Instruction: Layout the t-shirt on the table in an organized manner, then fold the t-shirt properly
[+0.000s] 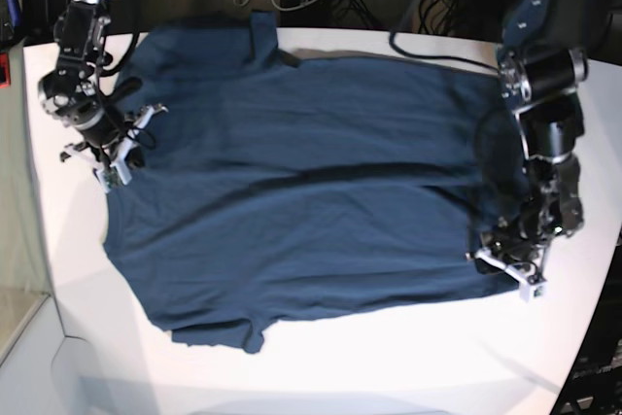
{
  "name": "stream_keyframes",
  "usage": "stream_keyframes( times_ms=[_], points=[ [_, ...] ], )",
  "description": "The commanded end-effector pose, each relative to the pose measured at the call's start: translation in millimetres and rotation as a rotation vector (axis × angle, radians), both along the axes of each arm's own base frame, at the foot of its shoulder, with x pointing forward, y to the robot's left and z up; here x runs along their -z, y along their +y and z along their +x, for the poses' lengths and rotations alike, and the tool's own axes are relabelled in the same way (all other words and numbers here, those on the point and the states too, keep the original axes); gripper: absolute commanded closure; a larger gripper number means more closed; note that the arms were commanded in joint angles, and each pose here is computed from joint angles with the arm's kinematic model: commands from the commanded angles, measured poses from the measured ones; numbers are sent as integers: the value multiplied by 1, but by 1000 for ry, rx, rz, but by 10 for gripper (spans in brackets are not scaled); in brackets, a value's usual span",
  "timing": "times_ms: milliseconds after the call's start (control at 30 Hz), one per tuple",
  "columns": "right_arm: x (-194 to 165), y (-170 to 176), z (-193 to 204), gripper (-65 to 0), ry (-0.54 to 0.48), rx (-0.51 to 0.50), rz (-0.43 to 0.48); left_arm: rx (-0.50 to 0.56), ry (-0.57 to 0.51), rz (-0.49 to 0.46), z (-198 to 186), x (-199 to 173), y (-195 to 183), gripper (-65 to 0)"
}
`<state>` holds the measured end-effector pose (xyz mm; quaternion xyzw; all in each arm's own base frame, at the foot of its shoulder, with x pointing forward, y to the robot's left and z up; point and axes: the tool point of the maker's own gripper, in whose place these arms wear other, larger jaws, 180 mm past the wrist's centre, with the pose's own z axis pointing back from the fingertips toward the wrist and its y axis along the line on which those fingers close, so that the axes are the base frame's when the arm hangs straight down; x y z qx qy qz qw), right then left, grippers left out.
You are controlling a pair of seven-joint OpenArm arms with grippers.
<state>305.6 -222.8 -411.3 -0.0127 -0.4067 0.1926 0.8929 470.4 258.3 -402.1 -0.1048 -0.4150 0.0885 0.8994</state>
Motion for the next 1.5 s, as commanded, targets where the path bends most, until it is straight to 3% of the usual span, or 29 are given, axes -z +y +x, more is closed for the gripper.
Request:
stream_keyframes(
  times_ms=[0,233,300,367,467,567,733,833,967,1200,1333,1467],
  points=[
    [-15,-3,10,0,-54,0,-3,-12,-65,4,18,-18,5,-189],
    [-9,-4,2,0,-34,1,-4,57,-79,63,17,16,-25,-190],
    [-9,-4,2,0,-34,1,-4,84,-92,126,18,17,-23,-190],
    [-10,-6,2,0,-34,1,-10,27,-97,240,18,14,5,-191],
    [-10,-8,2,0,-34,0,-15,-58,-148,350,26,-10,49,-197],
    [-7,-14,-2,0,-20,-1,-29,-105,-195,377,36,-39,77,-223],
    [-7,-14,-2,0,-20,-1,-29,-123,-288,398,59,-84,86,-224],
    [-7,-14,-2,0,-21,-2,-29,-114,-250,404,62,-89,85,-224],
    [-7,-13,-2,0,-21,-2,-26,-97,-196,390,59,-77,76,-224],
    [-6,-14,-4,0,-15,-1,-29,-43,-89,355,24,-11,44,-223],
    [-6,-15,-4,0,-15,-1,-31,-23,-66,336,18,4,29,-222],
    [-6,-15,-4,0,-15,-1,-31,-5,64,327,-12,39,27,-223]
  ],
)
